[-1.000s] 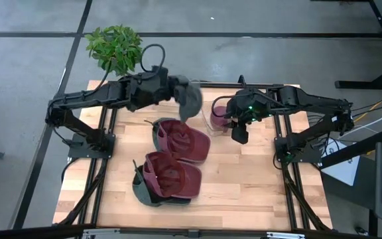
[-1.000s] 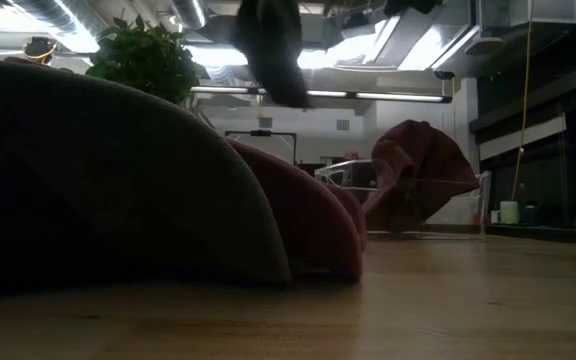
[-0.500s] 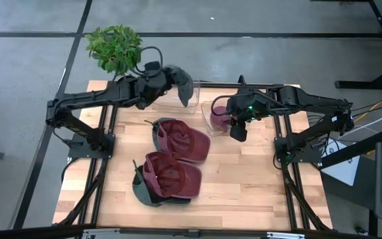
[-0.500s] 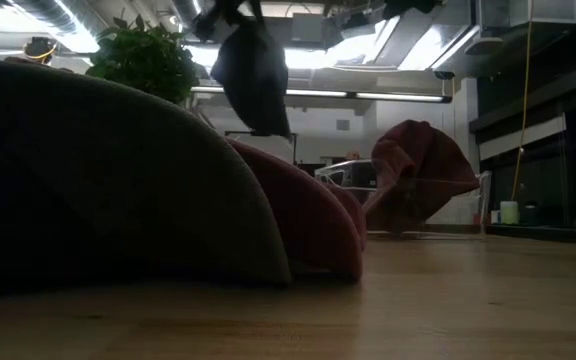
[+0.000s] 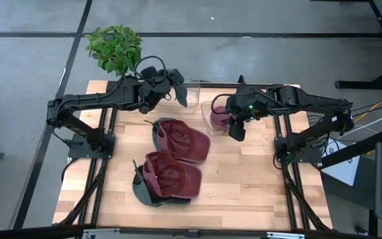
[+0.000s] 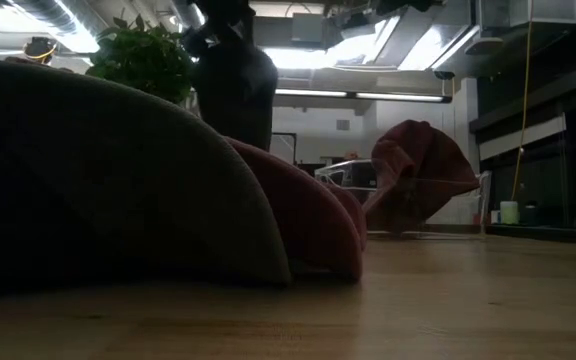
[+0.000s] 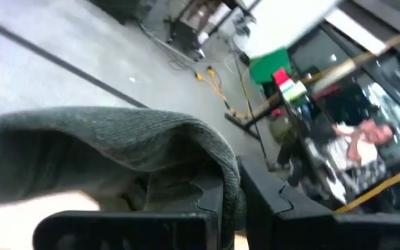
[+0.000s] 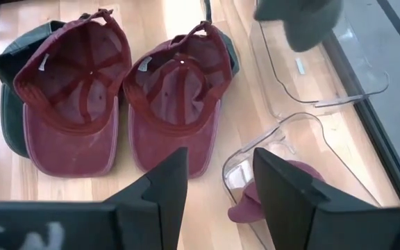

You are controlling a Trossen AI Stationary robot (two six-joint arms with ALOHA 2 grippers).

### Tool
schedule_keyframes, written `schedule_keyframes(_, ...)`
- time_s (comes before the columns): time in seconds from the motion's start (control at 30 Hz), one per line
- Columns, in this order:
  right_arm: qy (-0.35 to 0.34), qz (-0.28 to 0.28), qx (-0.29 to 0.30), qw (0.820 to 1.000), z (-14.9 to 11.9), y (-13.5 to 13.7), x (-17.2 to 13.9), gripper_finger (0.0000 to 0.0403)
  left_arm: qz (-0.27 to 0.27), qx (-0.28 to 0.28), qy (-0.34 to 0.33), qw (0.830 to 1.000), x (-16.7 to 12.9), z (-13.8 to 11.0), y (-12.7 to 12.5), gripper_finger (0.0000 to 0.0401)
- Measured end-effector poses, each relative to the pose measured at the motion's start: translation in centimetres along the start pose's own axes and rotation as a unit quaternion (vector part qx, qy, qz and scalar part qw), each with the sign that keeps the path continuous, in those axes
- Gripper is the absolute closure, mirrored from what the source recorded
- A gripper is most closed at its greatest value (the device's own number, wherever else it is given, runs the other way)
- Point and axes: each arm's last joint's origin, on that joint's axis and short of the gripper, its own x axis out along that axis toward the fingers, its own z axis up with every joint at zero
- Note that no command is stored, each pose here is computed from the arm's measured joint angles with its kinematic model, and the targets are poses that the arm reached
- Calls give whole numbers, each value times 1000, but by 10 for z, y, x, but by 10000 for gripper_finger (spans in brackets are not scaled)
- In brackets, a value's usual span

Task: Pick & Place hat
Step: Put the middle black cap into the left transparent bin

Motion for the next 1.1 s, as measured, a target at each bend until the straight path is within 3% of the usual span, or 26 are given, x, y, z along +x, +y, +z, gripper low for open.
schedule_keyframes(0.13,0,1,4,1000,0,0,0,241,14,-59,-1,998,11,-11,3,378)
schedule_keyframes(0.33,-4,2,13,1000,1,0,0,241,43,-103,-7,994,34,-31,11,377)
schedule_keyframes(0.83,-4,2,13,1000,1,0,0,241,113,-130,-43,984,69,-27,35,378)
schedule_keyframes(1.1,-4,1,0,1000,1,0,0,241,129,-158,-41,978,83,-46,43,378)
